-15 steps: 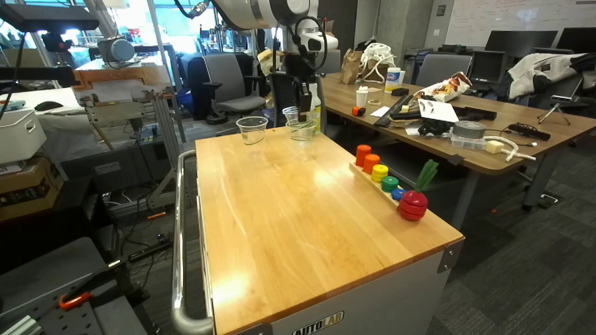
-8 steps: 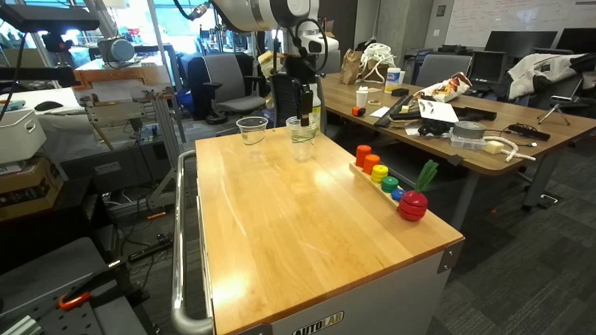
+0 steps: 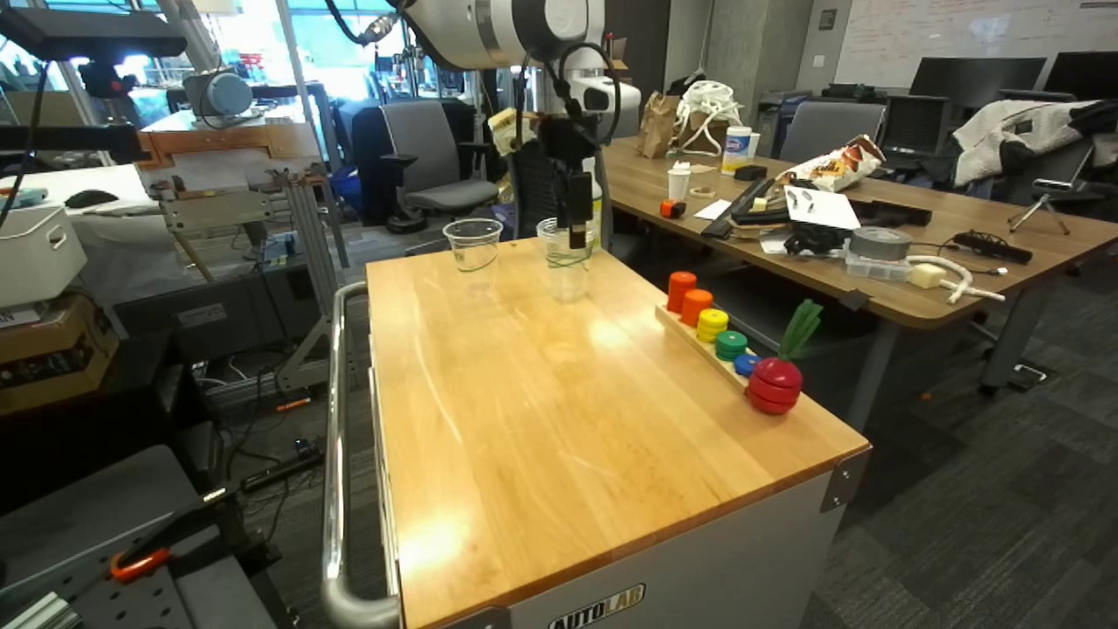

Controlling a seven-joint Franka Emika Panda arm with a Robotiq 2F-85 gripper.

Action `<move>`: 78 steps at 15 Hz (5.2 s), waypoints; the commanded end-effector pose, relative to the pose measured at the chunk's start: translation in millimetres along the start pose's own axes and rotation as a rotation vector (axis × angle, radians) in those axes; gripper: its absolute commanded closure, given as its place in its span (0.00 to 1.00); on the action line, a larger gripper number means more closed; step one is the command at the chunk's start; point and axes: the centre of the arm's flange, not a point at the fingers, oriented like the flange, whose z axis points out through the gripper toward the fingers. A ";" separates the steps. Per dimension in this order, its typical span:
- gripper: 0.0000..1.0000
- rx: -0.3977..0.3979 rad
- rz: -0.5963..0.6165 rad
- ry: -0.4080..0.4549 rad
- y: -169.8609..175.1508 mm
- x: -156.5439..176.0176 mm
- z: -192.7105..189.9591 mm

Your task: Stack the clear cups together

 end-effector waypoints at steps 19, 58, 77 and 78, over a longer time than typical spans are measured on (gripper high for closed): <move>0.93 -0.034 0.001 -0.032 -14.6 4.6 3.1; 0.86 0.218 -0.326 -0.216 -22.9 -120.7 -39.4; 0.00 0.005 -0.244 -0.063 76.3 -116.3 -171.6; 0.00 0.001 -0.229 -0.053 82.4 -115.3 -178.3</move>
